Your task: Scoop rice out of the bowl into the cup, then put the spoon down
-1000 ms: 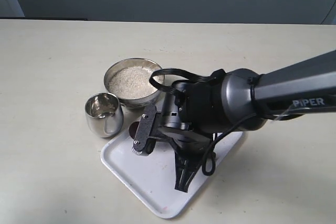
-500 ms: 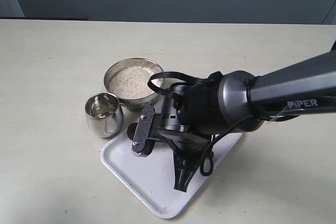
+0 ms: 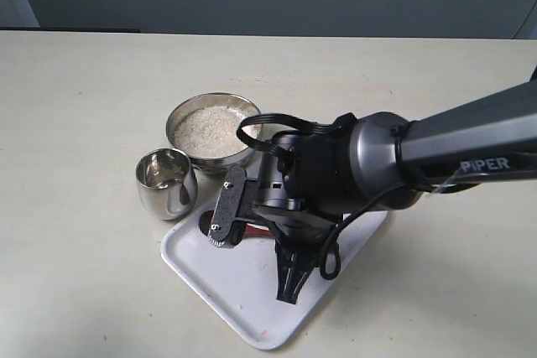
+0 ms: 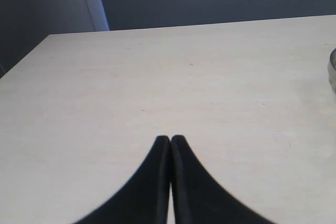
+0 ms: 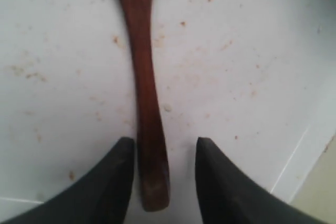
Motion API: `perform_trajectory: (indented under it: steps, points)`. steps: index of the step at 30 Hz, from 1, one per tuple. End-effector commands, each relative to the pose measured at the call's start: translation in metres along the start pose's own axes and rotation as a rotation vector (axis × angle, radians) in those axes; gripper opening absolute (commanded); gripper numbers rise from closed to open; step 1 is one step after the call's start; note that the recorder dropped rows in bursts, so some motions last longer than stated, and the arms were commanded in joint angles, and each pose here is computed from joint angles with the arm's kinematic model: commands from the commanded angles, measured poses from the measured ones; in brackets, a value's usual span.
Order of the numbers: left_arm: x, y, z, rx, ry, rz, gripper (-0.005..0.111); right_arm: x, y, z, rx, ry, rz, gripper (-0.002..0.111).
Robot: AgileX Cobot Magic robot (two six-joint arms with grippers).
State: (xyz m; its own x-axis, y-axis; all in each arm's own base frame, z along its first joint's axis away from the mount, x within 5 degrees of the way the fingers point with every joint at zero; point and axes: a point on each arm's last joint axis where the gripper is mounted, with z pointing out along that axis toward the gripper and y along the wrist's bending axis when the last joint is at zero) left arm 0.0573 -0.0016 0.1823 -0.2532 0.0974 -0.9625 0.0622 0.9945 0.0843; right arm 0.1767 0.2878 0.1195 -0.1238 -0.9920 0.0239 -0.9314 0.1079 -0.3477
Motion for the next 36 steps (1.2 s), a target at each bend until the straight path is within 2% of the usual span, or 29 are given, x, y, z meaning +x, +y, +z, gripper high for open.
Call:
perform_trajectory:
  steps: [1, 6, 8, 10, 12, 15, 19, 22, 25, 30, 34, 36]
  points:
    - [-0.002, 0.0, 0.0, 0.001, -0.014, -0.005, 0.001, 0.004, -0.001, 0.001, -0.002, 0.024, 0.019, 0.041]
    - [-0.002, 0.0, 0.0, 0.001, -0.014, -0.005, 0.001, 0.011, -0.007, -0.016, 0.019, 0.048, 0.054, 0.038]
    - [-0.002, 0.0, 0.0, 0.001, -0.014, -0.005, 0.001, 0.017, -0.016, -0.042, 0.049, 0.005, 0.111, 0.032]
    - [-0.002, 0.0, 0.0, 0.001, -0.014, -0.005, 0.001, 0.029, -0.027, -0.074, 0.099, -0.024, 0.179, 0.019]
    - [-0.002, 0.0, 0.0, 0.001, -0.014, -0.005, 0.001, 0.052, -0.044, -0.104, 0.145, -0.041, 0.286, 0.0]
    - [-0.002, 0.0, 0.0, 0.001, -0.014, -0.005, 0.001, 0.094, -0.069, -0.148, 0.241, -0.077, 0.456, -0.001]
    - [-0.002, 0.0, 0.0, 0.001, -0.014, -0.005, 0.001, 0.14, -0.081, -0.181, 0.338, -0.105, 0.587, -0.001]
    - [-0.002, 0.0, 0.0, 0.001, -0.014, -0.005, 0.001, 0.179, -0.074, -0.187, 0.433, -0.091, 0.729, -0.001]
    - [-0.002, 0.0, 0.0, 0.001, -0.014, -0.005, 0.001, 0.222, -0.043, -0.172, 0.435, -0.097, 0.813, -0.001]
    - [-0.002, 0.0, 0.0, 0.001, -0.011, -0.005, 0.001, 0.248, -0.017, -0.181, 0.289, -0.286, 0.975, -0.001]
    - [-0.002, 0.0, 0.0, 0.001, -0.011, -0.005, 0.001, 0.252, -0.008, -0.193, 0.201, -0.477, 1.02, -0.001]
    - [-0.002, 0.0, 0.0, 0.001, -0.011, -0.005, 0.001, 0.255, -0.007, -0.197, 0.196, -0.536, 1.026, -0.001]
